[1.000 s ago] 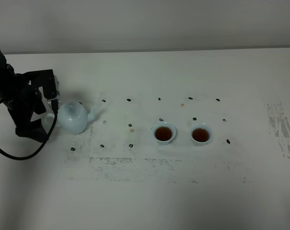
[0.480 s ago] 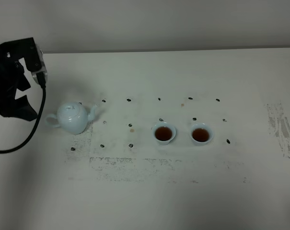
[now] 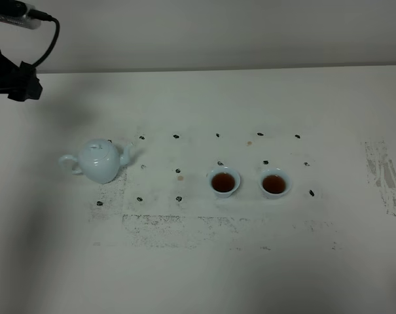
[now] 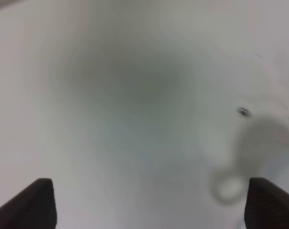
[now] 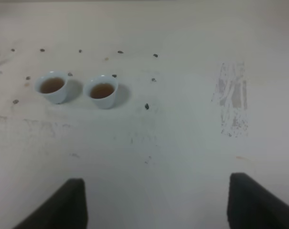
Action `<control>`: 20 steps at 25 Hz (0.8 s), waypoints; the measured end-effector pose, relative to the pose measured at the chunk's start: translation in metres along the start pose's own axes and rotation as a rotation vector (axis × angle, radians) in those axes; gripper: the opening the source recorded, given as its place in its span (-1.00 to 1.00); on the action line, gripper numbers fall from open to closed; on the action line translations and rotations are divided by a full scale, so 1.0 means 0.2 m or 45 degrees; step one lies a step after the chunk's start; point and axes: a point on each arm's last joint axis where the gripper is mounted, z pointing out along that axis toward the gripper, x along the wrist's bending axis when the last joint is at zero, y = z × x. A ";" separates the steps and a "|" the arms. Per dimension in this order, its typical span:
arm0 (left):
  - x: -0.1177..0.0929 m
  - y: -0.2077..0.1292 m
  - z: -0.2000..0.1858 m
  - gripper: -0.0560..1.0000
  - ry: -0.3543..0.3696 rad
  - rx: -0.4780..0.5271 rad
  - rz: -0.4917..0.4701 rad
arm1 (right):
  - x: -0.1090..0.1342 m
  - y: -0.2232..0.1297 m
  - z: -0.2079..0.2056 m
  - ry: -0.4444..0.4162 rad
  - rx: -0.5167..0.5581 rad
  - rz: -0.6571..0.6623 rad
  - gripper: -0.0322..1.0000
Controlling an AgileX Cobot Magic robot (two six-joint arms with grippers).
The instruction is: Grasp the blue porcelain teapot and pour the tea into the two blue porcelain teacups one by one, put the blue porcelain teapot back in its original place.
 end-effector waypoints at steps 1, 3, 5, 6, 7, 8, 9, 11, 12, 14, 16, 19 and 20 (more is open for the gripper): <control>0.01 0.00 0.00 -0.75 0.022 -0.009 -0.017 | 0.00 0.00 0.00 0.000 0.000 0.000 0.21; 0.05 0.00 -0.01 -0.75 0.052 -0.039 -0.091 | 0.00 0.00 0.00 0.000 0.000 0.000 0.21; 0.10 0.00 -0.01 -0.75 0.079 -0.067 -0.167 | 0.00 0.00 0.00 0.000 0.000 0.000 0.21; 0.12 -0.01 -0.02 -0.75 0.091 -0.075 -0.198 | 0.00 0.00 0.00 0.000 0.000 0.000 0.21; 0.15 -0.02 -0.02 -0.75 0.105 -0.081 -0.230 | 0.00 0.00 0.00 0.000 0.000 0.000 0.21; 0.19 -0.03 -0.03 -0.75 0.118 -0.082 -0.268 | 0.00 0.00 0.00 0.000 0.000 0.000 0.21; 0.22 -0.05 -0.04 -0.75 0.131 -0.078 -0.307 | 0.00 0.00 0.00 0.000 0.000 0.000 0.21; 0.29 -0.09 -0.06 -0.75 0.146 -0.051 -0.373 | 0.00 0.00 0.00 0.000 0.000 0.000 0.21; 0.32 -0.11 -0.08 -0.75 0.148 -0.038 -0.406 | 0.00 0.00 0.00 0.000 0.000 0.000 0.21; 0.38 -0.16 -0.16 -0.75 0.148 -0.012 -0.488 | 0.00 0.00 0.00 0.000 0.000 0.000 0.21; 0.40 -0.20 -0.27 -0.75 0.127 -0.003 -0.555 | 0.00 0.00 0.00 0.000 0.000 0.000 0.21; 0.35 -0.23 -0.44 -0.75 0.070 0.026 -0.530 | 0.00 0.00 0.00 0.000 0.000 0.000 0.21; 0.32 -0.23 -0.52 -0.75 0.059 0.018 -0.502 | 0.00 0.00 0.00 0.000 0.000 0.000 0.21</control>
